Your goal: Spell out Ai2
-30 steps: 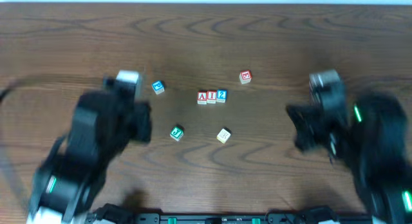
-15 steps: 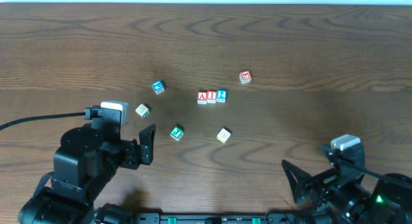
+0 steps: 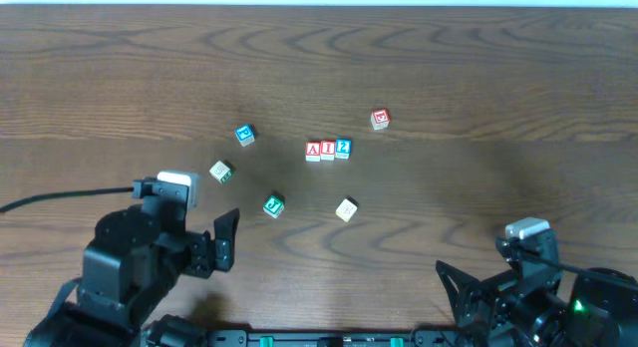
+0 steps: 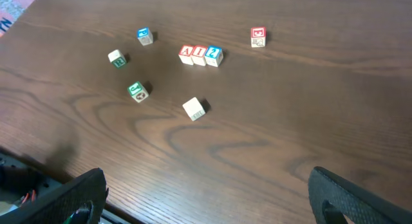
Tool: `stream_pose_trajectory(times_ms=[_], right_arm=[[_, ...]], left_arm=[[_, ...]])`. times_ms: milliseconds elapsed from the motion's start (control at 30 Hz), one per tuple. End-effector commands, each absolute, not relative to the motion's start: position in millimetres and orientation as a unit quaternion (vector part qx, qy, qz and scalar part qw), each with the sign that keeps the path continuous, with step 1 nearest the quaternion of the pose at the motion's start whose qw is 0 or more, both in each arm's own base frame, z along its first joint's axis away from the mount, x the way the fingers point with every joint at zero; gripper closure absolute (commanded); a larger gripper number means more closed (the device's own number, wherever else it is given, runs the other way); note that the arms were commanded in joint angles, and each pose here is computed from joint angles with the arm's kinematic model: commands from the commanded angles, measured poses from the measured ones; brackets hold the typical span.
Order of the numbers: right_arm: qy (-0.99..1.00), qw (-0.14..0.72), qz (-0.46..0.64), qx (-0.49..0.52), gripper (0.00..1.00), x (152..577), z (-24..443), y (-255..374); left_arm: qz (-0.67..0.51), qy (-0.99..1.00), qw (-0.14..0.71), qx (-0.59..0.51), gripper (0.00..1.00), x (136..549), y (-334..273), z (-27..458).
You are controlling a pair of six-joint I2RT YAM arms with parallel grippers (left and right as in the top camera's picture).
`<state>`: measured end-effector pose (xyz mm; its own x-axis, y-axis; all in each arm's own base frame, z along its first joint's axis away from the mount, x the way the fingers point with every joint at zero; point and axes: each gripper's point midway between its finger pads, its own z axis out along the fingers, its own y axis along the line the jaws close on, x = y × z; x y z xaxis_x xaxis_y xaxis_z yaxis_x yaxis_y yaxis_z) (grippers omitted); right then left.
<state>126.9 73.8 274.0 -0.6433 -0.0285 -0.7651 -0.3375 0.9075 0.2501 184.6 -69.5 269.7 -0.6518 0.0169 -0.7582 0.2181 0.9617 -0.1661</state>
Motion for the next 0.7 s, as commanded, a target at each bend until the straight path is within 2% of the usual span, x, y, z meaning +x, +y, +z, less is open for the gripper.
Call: stream_pose_trajectory(times_ms=[0,100,200,333,667], right_arm=[[0.889,0.406,0.189,-0.096,0.01,126.7,271.6,73.0],[0.889,0.406,0.189,-0.096,0.01,126.7,271.6,73.0],[0.889,0.406,0.189,-0.096,0.01,126.7,271.6,73.0],[0.889,0.406,0.189,-0.096,0.01,126.7,271.6,73.0],[0.889,0.406,0.189,-0.096,0.01,126.7,271.6,73.0]], left_arm=[[-0.088,0.895,0.436,0.045,0.05,171.8,-46.9,273.1],[-0.059,0.875,0.481,0.022,0.05,159.5,-25.3,281.7],[-0.014,0.851,0.522,0.052,0.05,153.8,-13.5,275.4],[0.000,0.836,0.546,0.053,0.05,160.8,-10.5,242.5],[-0.056,0.828,0.556,0.048,0.04,200.3,-29.7,157.1]])
